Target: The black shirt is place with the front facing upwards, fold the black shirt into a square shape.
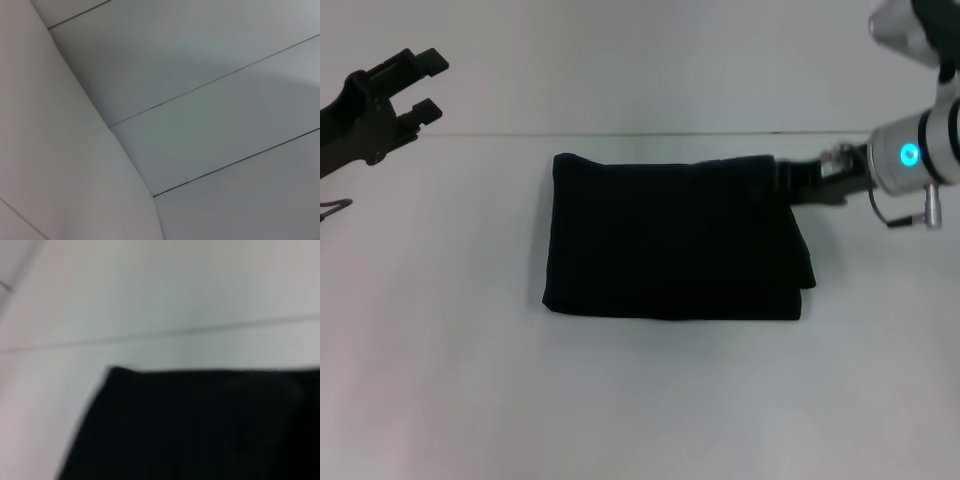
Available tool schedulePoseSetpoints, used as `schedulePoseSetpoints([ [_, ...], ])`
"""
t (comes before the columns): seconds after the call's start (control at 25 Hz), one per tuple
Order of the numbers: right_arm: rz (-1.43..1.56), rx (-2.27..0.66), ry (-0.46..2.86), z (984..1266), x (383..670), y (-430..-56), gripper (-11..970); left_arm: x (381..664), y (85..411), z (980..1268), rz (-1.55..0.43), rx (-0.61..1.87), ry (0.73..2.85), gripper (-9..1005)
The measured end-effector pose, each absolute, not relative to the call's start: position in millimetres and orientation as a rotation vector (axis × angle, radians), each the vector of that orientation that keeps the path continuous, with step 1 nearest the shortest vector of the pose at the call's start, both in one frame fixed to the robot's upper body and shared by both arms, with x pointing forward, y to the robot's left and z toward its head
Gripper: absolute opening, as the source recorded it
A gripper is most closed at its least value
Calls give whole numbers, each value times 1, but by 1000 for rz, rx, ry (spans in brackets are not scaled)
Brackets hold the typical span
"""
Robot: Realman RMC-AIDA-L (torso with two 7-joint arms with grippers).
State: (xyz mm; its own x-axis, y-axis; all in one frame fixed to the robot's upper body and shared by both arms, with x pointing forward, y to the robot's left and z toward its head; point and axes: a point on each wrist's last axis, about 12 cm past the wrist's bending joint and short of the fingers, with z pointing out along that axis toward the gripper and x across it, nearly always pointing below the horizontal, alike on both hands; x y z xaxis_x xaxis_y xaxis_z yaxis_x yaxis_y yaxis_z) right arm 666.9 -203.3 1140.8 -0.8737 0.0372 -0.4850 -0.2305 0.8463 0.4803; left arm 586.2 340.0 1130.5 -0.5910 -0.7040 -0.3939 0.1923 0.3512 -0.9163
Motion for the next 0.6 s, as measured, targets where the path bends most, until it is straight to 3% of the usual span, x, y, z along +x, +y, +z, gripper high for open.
schedulePoseSetpoints([
  [0.6,727,-42,2629,1102,651,-216,42,587,337,1127,-1360,-463,1786,786],
])
